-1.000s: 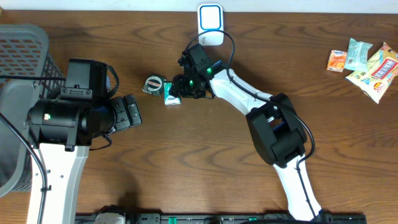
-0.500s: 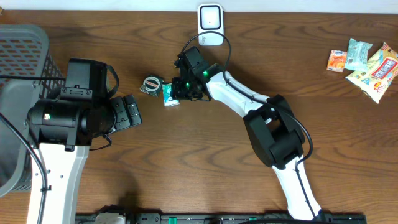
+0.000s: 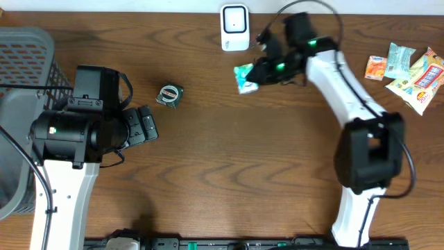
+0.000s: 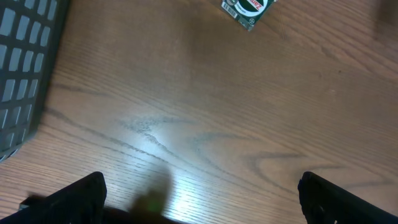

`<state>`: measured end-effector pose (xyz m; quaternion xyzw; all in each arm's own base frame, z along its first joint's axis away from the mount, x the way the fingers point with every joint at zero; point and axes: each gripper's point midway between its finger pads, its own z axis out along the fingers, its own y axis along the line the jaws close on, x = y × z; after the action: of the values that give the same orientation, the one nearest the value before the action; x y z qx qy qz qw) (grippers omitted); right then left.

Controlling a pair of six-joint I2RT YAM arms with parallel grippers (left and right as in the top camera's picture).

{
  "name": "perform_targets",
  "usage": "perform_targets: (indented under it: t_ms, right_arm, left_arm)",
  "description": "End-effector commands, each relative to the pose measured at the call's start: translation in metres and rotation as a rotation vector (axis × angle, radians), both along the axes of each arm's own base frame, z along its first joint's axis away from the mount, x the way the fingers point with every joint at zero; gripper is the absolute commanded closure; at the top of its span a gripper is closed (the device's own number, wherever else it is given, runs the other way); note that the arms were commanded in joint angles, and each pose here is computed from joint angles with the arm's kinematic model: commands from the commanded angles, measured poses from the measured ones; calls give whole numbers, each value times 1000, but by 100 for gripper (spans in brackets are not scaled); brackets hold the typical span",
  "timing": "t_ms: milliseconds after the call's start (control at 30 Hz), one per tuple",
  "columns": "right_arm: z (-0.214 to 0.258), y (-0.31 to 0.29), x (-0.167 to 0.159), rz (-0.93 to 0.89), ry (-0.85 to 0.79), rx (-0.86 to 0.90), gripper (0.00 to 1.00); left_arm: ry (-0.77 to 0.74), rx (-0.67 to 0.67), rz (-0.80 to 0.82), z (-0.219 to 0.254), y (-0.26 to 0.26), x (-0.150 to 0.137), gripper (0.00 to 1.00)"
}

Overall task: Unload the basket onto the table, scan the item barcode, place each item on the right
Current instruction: 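Grasp the light-blue tissue pack with the right gripper and lift it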

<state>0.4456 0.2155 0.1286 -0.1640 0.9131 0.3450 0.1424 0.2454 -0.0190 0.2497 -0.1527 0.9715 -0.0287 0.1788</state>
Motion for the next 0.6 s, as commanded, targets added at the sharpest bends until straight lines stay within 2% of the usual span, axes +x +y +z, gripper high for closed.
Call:
perform_targets:
  t_ms: [0, 200, 567]
  right_arm:
    - [38, -3, -11, 184, -106, 242, 99]
    - [63, -27, -9, 199, -104, 524, 99]
    - [88, -26, -15, 256, -142, 717, 99]
  left_arm:
    - [-2, 2, 2, 1, 0, 0, 2]
    - [-2, 2, 3, 1, 0, 0, 2]
    - [-2, 2, 3, 1, 0, 0, 2]
